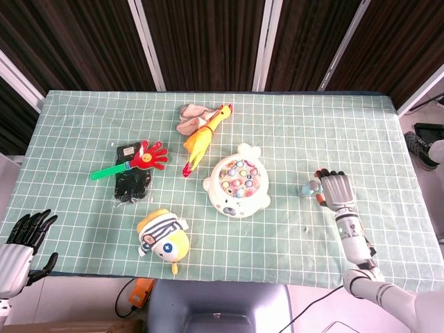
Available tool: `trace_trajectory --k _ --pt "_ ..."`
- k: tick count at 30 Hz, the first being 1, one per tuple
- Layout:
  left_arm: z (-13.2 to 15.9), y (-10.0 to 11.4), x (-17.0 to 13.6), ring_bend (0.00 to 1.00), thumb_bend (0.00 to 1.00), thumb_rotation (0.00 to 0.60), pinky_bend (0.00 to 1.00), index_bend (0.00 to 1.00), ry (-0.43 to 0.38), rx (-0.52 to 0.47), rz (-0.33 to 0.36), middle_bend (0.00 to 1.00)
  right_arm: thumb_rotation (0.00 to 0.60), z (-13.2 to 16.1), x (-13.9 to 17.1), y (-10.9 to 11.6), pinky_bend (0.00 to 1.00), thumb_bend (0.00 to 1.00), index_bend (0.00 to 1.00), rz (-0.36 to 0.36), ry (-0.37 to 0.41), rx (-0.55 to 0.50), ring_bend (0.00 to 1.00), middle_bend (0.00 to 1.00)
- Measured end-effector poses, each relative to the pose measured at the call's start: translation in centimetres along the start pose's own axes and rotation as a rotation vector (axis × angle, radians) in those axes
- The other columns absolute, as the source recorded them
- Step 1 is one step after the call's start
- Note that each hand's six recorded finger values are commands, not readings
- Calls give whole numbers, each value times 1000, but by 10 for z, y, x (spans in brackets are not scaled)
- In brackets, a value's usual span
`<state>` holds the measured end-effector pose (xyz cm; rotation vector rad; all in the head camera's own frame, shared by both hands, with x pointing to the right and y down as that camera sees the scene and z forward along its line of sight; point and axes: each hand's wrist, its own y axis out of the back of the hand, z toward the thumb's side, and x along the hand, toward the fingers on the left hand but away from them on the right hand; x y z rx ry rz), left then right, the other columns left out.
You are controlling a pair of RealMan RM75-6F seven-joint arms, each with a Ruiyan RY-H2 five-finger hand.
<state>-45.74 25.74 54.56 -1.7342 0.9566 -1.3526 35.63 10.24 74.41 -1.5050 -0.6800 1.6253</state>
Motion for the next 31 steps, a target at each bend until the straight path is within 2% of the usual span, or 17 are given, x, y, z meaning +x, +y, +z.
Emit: trace_trajectory --k 3,7,10,11,13,14,16,19,25,31 --pt "-1 1 0 0 423 600 22 0 5 0 4 0 600 -1 11 5 439 435 282 -19 24 1 308 264" --pt "-2 1 0 0 422 600 22 0 14 6 10 0 600 2 43 24 414 401 139 -83 85 -19 215 159" --pt "-1 2 0 0 423 600 21 0 15 11 16 0 600 6 83 49 292 359 31 -172 142 -51 91 56" --pt "-1 2 0 0 422 600 21 0 14 14 18 0 600 6 97 57 210 338 6 -200 155 -63 43 22" --pt "2 1 -2 0 422 600 21 0 7 19 20 0 600 1 135 73 61 313 0 -253 173 -94 1 0" --pt "3 1 -2 0 422 600 21 0 3 21 20 0 600 -3 152 78 16 308 0 -270 172 -107 0 0" --pt "5 0 -4 0 422 600 20 0 -8 26 21 0 600 -14 187 82 0 303 0 -286 146 -127 0 0" --pt "9 1 -6 0 421 600 19 0 -22 32 30 0 600 -28 218 73 0 302 0 -247 114 -112 0 0" --pt "15 -1 -11 0 421 600 15 0 -52 40 36 0 600 -29 216 66 0 301 0 -193 119 -93 0 0" --pt "15 -1 -11 0 420 600 13 0 -56 38 42 0 600 -30 211 64 0 301 0 -179 106 -95 0 0"
